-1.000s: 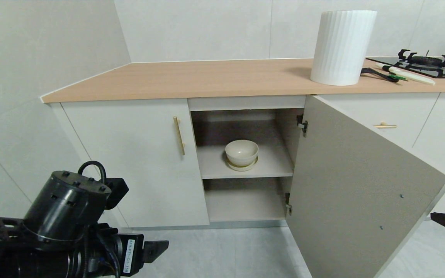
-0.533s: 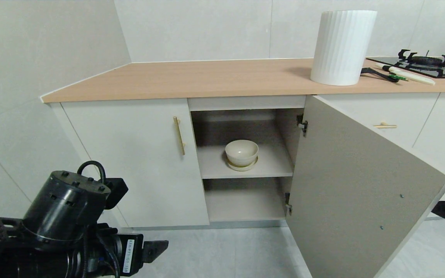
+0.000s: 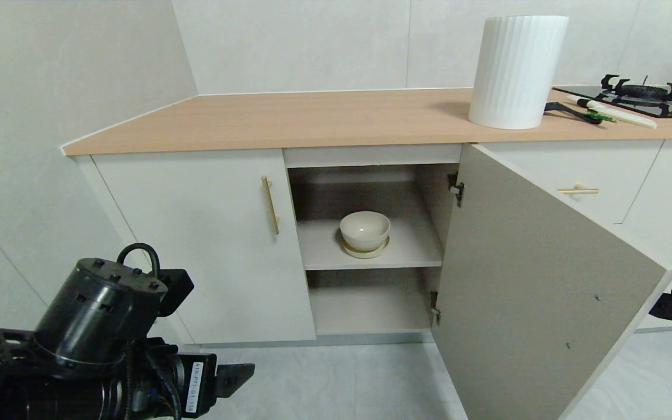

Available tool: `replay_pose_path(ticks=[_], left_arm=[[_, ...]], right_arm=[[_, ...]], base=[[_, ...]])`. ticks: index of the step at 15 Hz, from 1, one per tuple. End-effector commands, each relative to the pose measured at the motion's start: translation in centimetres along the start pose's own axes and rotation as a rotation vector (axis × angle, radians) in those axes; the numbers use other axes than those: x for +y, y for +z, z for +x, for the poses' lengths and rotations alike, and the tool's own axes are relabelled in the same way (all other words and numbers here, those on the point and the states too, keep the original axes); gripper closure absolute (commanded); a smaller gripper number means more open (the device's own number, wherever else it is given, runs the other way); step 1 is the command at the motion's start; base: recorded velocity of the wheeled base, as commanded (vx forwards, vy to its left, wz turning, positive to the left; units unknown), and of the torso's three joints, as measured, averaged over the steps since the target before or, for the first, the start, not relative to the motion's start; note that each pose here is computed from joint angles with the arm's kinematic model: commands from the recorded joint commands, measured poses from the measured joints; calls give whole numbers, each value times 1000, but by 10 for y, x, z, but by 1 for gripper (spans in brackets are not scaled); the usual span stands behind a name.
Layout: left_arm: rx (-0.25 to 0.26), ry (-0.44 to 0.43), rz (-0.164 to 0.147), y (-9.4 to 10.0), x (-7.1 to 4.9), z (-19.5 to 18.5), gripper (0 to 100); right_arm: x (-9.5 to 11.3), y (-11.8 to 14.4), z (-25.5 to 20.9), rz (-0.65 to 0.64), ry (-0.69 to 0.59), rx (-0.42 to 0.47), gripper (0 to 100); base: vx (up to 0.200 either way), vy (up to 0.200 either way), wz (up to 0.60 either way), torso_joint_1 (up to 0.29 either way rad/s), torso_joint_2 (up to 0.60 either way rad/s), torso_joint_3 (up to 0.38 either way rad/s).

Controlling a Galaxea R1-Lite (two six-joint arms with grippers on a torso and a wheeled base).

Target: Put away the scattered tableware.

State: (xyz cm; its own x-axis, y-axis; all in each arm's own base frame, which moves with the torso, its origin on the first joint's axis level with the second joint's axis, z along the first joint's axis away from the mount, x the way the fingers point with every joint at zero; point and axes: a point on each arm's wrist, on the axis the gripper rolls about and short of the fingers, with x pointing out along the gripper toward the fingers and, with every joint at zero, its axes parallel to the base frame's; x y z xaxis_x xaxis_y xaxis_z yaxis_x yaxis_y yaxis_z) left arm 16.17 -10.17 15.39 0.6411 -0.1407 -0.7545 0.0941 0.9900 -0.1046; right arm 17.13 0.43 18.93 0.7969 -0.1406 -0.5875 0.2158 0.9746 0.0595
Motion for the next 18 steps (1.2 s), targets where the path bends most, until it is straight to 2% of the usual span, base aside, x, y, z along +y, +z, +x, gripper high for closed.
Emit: replay_pose_path(ticks=[1, 7, 12, 15, 18], left_arm=[[-1, 1, -1, 0, 0, 0, 0], [1, 3, 1, 0, 0, 1, 0], [-1, 2, 1, 0, 0, 0, 0], [-3, 1, 0, 0, 0, 0, 0], [-1, 1, 1, 0, 0, 0, 0]], right_arm=[[4, -1, -1, -6, 36, 3, 0], [34, -11, -7, 3, 183, 39, 0], [64, -24, -12, 6, 308, 110, 0], [74, -29, -6, -24, 320, 149, 0], [86, -30, 0, -44, 353, 144, 0]], base=[[0, 0, 0, 0, 0, 0], [0, 0, 0, 0, 0, 0], [0, 0, 0, 0, 0, 0], [0, 0, 0, 0, 0, 0], [0, 0, 0, 0, 0, 0]])
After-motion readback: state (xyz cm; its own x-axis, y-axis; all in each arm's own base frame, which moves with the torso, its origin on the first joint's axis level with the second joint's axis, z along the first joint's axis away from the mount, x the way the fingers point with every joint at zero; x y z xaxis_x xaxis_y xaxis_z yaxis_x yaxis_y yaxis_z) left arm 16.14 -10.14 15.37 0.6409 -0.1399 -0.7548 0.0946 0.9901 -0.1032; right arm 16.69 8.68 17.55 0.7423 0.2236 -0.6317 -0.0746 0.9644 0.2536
